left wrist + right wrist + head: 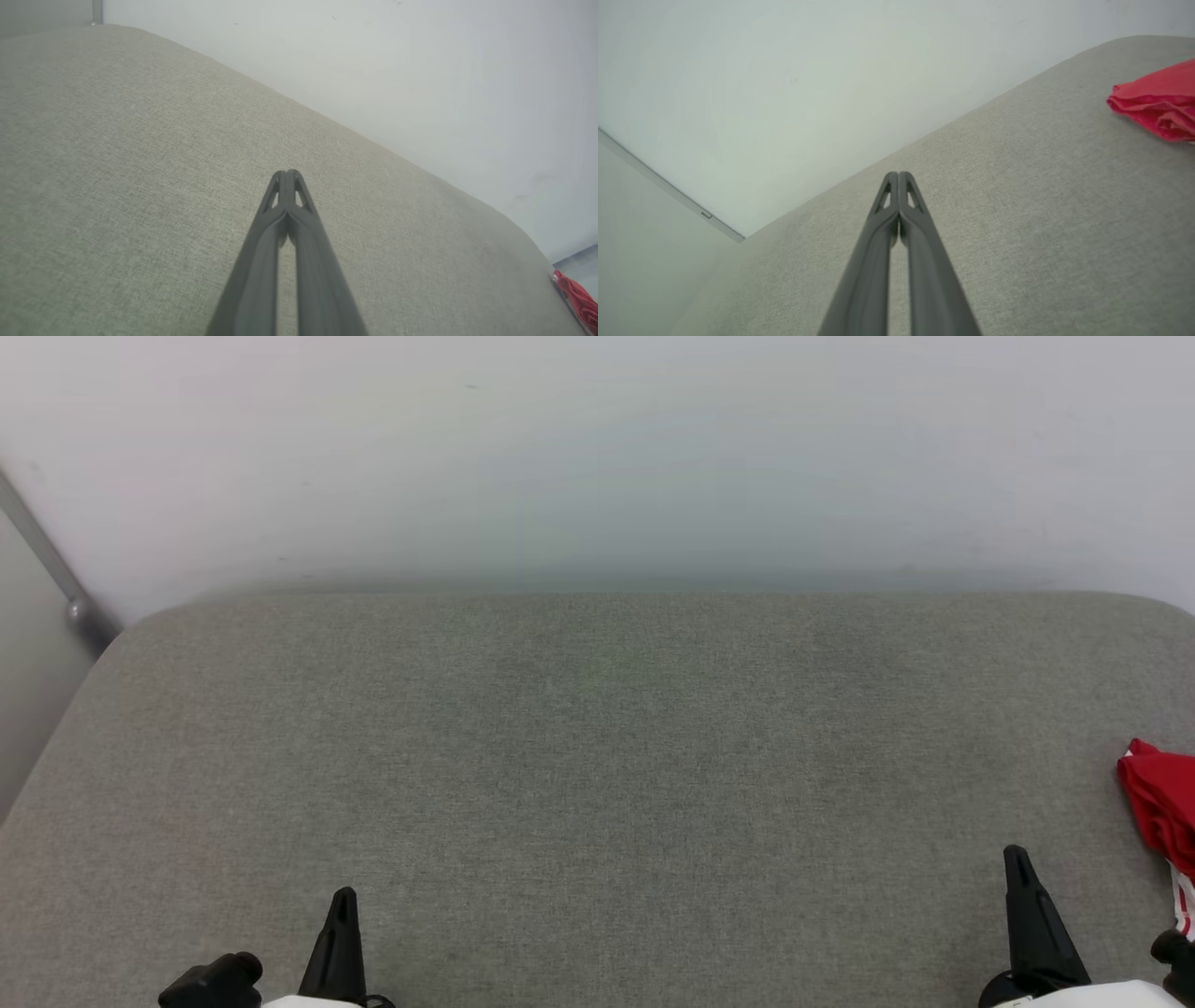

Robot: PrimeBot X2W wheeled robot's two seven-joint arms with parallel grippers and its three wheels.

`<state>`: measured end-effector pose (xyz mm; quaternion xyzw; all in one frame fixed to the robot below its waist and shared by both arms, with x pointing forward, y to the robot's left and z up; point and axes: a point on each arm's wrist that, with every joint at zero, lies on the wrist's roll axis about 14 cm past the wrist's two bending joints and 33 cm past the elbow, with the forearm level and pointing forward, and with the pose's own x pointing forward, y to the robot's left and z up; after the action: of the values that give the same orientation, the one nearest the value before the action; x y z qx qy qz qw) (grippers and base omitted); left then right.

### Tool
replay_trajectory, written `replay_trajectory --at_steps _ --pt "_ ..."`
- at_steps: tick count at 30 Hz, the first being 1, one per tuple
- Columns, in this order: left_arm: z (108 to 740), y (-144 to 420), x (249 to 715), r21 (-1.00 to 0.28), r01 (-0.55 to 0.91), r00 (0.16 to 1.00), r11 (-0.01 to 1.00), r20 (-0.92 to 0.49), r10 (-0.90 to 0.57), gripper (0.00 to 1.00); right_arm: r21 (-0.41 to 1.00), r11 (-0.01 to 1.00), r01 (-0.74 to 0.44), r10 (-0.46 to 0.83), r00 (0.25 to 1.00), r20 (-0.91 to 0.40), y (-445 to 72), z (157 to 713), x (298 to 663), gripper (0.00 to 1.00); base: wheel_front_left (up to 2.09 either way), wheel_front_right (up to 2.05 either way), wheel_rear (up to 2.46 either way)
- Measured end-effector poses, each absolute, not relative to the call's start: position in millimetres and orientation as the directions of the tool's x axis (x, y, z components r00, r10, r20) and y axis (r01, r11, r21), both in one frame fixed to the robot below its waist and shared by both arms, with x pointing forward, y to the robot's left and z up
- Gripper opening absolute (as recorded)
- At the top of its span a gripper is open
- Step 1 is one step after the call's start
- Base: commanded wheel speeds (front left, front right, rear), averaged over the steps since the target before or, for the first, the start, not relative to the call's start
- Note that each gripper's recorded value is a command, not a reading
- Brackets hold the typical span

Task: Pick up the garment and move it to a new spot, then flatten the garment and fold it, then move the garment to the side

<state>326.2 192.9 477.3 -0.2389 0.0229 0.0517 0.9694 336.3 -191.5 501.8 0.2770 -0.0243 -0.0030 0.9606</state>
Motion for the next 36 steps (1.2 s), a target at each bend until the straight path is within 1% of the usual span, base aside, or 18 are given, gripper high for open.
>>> replay_trajectory --at_steps 2,18,36 --pt "477 194 329 -0.504 -0.115 0.993 0.856 -0.077 0.088 0.0 0.569 0.822 0.0 -0.024 0.999 0.034 -193 500 338 0.0 0.0 0.0 0.0" --pt "479 197 341 -0.68 -0.118 0.993 0.723 -0.091 0.077 0.0 0.728 0.685 0.016 -0.033 0.999 0.009 -195 499 349 0.0 0.0 0.0 0.0" --pt "481 199 352 -0.827 -0.117 0.993 0.55 -0.102 0.058 0.0 0.854 0.519 0.029 -0.032 0.999 -0.014 -197 497 359 0.0 0.0 0.0 0.0"
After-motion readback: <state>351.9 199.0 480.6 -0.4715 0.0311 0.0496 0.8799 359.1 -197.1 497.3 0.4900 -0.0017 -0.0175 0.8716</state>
